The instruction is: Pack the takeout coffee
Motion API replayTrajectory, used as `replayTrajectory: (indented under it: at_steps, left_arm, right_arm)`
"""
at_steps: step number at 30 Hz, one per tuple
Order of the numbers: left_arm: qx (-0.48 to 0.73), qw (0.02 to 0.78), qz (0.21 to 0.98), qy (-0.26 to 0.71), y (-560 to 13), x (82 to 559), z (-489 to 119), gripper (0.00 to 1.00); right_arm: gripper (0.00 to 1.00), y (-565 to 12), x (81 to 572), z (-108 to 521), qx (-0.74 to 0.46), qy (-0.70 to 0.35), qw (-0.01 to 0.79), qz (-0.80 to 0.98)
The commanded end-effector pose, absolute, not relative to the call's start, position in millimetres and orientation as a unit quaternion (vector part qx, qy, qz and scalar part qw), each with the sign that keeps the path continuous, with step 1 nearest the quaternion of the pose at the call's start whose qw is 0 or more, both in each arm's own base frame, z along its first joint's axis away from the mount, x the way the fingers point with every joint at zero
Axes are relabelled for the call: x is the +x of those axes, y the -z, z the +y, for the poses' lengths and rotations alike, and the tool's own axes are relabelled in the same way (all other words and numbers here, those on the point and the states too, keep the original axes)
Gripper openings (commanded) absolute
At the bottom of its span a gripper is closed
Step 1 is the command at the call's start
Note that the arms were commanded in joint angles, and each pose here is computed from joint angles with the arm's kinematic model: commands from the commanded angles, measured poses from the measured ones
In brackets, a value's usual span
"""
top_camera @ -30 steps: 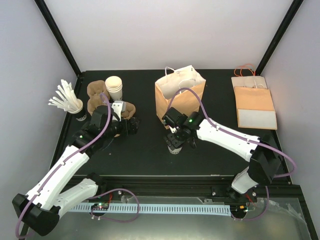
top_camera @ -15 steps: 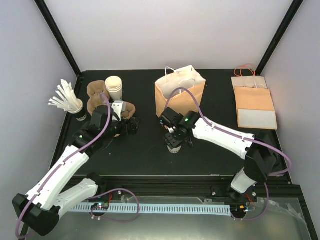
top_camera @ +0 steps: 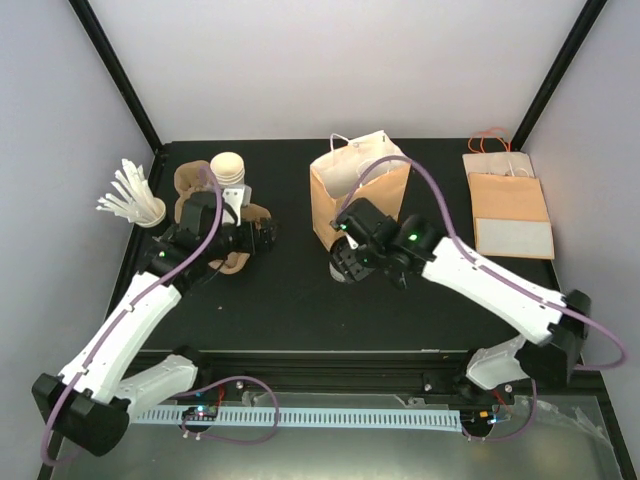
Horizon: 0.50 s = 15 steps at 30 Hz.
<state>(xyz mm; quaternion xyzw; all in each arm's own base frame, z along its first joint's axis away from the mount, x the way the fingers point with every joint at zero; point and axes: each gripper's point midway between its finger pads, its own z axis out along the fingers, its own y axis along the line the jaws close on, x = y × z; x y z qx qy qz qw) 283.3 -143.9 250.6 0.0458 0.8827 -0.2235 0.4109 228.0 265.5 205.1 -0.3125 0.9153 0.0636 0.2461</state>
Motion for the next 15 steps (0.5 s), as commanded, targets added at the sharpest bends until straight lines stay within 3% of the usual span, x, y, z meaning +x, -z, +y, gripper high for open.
replayTrajectory:
  at_steps: [1, 8, 15]
  left_arm:
    - [0.101, 0.432, 0.850, 0.284, -299.1, 296.9, -171.8, 0.99]
    - [0.158, 0.419, 0.819, 0.359, -338.9, 329.3, -218.1, 0.99]
    - [0.250, 0.462, 0.793, 0.310, -352.7, 391.0, -243.3, 0.99]
  right_arm:
    - [0.67, -284.0, 218.5, 263.4, -0.297, -0.136, 0.315, 0.891]
    - [0.64, -390.1, 213.7, 249.1, -0.273, -0.201, 0.403, 0.850]
    - [0.58, -453.7, 236.3, 202.9, -0.194, -0.149, 0.494, 0.834]
